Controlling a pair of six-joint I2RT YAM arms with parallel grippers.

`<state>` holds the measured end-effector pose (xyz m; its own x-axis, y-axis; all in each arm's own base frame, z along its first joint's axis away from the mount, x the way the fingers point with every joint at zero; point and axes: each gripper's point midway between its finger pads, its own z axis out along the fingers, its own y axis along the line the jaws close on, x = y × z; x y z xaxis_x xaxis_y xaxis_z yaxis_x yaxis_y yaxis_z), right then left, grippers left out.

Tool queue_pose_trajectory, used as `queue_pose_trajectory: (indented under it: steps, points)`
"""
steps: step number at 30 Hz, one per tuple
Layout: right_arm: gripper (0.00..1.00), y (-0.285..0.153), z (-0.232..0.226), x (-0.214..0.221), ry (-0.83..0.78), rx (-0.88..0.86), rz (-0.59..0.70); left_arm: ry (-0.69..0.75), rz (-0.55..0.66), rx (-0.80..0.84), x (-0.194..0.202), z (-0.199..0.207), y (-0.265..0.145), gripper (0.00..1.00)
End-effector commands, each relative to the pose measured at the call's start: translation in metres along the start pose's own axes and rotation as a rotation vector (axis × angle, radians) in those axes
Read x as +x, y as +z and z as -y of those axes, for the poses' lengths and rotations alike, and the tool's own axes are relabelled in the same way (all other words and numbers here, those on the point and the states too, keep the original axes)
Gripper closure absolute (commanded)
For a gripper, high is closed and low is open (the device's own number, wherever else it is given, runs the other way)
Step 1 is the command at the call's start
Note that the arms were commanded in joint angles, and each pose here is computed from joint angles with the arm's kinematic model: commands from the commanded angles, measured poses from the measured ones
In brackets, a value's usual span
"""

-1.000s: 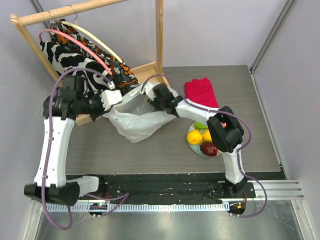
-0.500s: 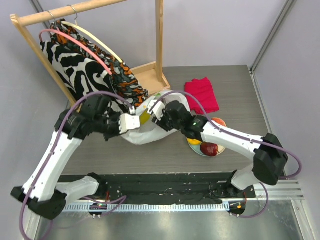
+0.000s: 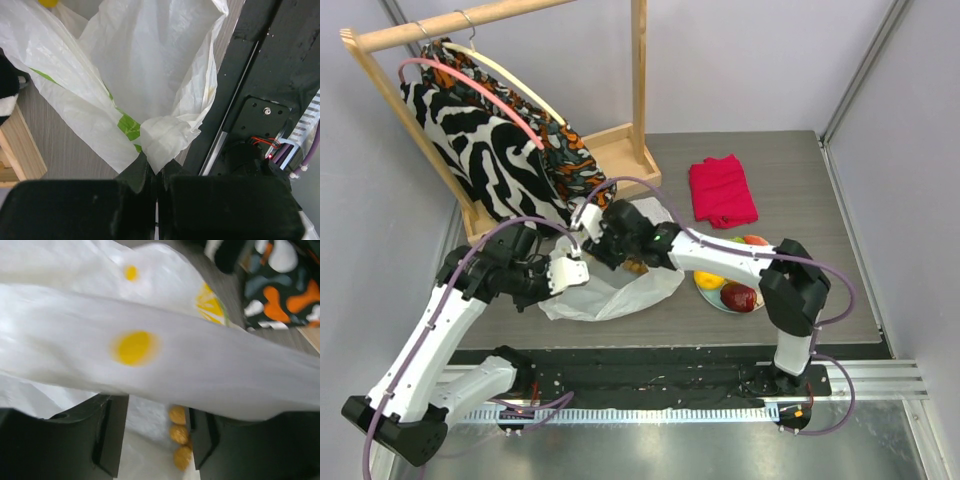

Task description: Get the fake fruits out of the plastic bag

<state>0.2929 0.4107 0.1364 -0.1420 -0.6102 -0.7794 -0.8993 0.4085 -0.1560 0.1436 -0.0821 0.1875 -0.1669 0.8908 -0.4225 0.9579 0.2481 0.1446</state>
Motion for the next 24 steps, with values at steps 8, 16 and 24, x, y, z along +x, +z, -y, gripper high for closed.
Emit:
queue_pose_trajectory:
  steps: [8, 16, 24]
  points:
    - [0.26, 0.045, -0.011, -0.023, -0.191, 0.095, 0.002, -0.104, -0.035, 0.121, 0.014, 0.040, -0.021, 1.00]
    - [0.25, 0.049, 0.007, -0.021, -0.437, 0.123, -0.080, -0.108, -0.015, 0.123, 0.013, 0.043, -0.021, 1.00]
    - [0.25, 0.086, 0.000, 0.021, -0.567, -0.003, -0.315, -0.097, 0.036, 0.136, 0.001, 0.044, -0.026, 1.00]
